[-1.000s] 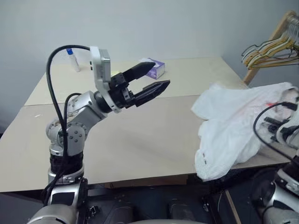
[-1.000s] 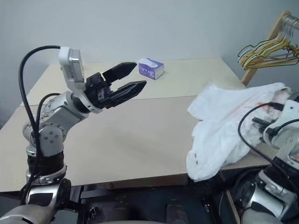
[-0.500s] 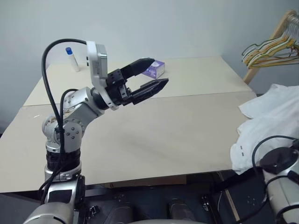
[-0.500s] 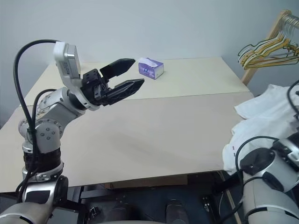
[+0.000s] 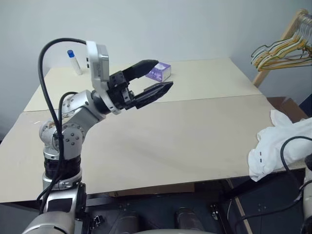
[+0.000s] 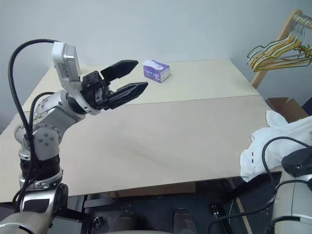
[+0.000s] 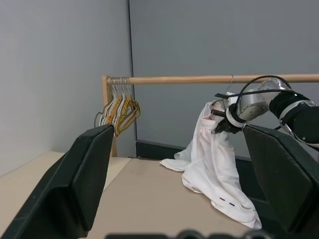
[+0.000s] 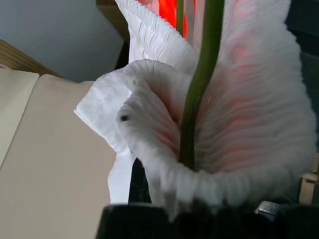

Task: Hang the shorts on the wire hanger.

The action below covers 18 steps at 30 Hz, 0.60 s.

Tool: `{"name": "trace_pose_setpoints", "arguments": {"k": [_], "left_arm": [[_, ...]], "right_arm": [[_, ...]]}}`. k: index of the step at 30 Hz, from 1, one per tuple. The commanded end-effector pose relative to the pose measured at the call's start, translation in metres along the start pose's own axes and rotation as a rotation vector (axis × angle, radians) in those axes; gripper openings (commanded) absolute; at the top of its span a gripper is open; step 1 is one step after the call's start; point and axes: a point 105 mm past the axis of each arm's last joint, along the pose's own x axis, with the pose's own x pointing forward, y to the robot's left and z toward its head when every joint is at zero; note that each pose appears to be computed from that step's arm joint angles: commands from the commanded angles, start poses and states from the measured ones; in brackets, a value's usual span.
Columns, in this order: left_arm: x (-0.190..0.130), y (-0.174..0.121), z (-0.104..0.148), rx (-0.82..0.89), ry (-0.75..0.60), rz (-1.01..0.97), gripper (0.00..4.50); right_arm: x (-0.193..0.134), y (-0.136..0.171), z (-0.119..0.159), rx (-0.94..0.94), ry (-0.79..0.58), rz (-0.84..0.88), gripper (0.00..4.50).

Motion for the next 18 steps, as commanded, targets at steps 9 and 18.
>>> {"name": "trace_pose_setpoints", "arguments": {"k": [9,18], "left_arm": [[0.000,-0.002,0.013,0.054,-0.022,-0.015,4.50],[0.001,0.000,0.011,0.056,-0.025,-0.026,4.50]], "right_arm": [[0.000,-0.004,0.012,-0.062,-0.096,-0.024,2.82],[-0.002,-0.010,0.023,-0.153,-0.216,-0.084,4.48]]}}
